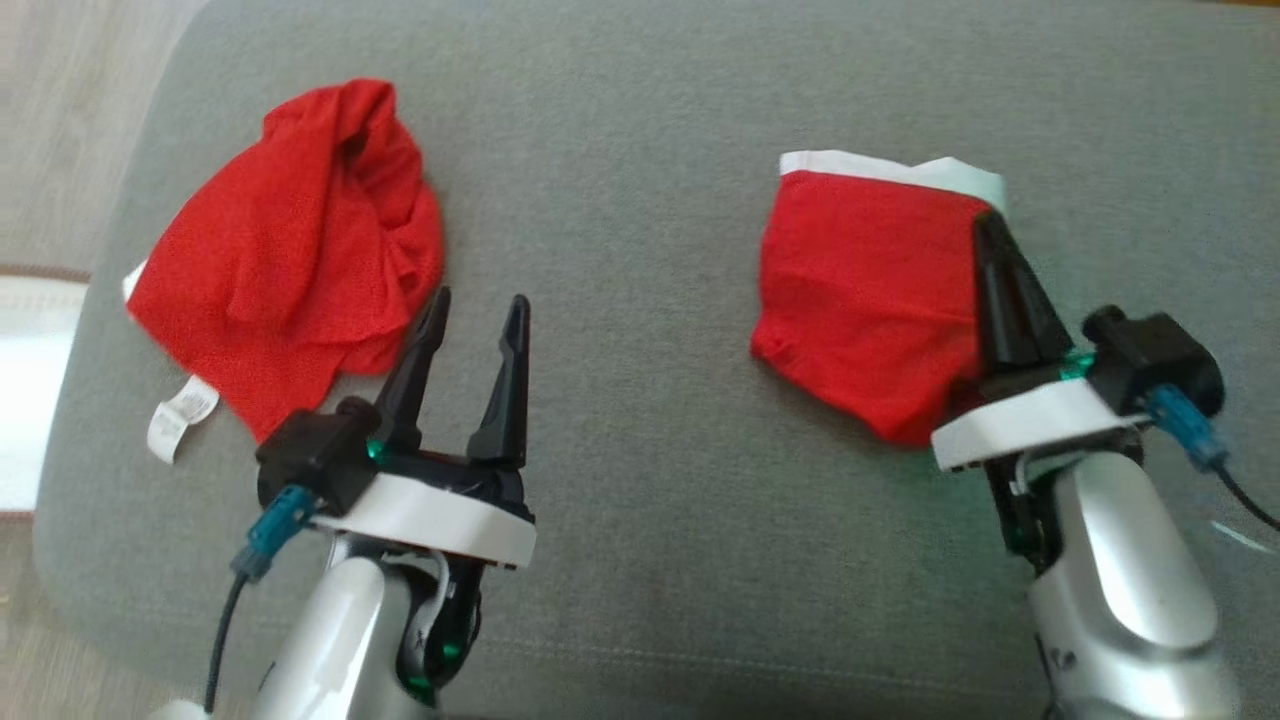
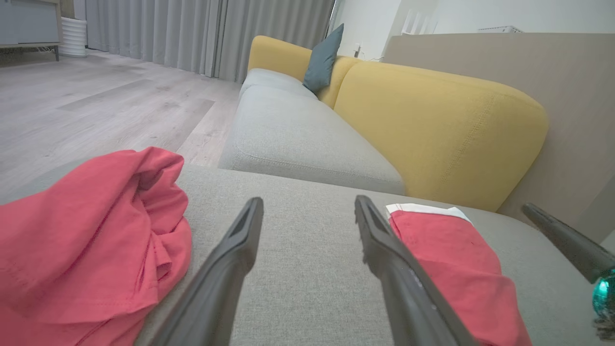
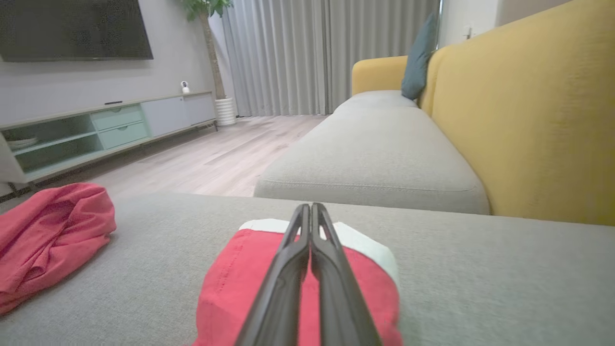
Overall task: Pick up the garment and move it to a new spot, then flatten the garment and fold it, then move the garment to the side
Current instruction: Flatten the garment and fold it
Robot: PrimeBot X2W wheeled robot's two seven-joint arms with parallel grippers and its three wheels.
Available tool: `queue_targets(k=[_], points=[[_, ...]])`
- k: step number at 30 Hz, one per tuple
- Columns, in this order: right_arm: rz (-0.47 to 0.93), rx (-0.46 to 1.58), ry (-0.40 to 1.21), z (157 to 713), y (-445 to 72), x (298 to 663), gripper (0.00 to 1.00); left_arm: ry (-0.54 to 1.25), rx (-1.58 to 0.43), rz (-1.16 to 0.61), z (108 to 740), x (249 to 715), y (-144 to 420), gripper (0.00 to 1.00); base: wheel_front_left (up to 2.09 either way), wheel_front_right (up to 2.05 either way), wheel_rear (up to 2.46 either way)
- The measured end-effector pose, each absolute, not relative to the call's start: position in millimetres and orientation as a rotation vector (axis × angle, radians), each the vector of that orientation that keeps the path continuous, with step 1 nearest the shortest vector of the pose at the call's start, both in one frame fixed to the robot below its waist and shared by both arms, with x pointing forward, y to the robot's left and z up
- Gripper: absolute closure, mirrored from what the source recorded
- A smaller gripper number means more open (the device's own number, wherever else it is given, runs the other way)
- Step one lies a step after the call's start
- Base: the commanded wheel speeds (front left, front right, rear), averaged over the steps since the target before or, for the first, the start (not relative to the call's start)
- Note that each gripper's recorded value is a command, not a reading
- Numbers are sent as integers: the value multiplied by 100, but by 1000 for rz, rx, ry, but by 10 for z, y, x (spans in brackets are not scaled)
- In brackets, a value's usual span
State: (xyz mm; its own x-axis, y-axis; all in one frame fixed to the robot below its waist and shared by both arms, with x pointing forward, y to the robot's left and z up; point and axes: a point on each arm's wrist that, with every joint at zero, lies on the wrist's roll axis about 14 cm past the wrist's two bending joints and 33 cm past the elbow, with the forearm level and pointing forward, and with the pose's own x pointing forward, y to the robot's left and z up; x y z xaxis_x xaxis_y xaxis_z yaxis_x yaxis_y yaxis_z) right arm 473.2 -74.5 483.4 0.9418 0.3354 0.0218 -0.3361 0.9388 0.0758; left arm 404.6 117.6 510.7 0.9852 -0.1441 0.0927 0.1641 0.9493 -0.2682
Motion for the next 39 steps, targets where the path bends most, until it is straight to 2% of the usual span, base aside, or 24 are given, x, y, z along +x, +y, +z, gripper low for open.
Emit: queue_targets(k=[10, 15, 25, 34, 39], points=[[432, 45, 142, 4328, -377, 4936, 100, -34, -268, -110, 4964, 4036, 1337, 0, 0, 0, 0], [431, 14, 199, 4125, -356, 5078, 100, -23, -265, -97, 4914, 4092, 1386, 0, 0, 0, 0], [438, -7, 345, 3670, -329, 5118, 100, 4, -257, -83, 4806, 4155, 1434, 0, 0, 0, 0], [401, 38, 311, 3851, -428, 5129, 100, -17, -260, -99, 4885, 4166, 1388, 0, 0, 0, 0], [371, 68, 157, 4360, -552, 5149, 100, -66, -270, -131, 5062, 4179, 1293, 0, 0, 0, 0]])
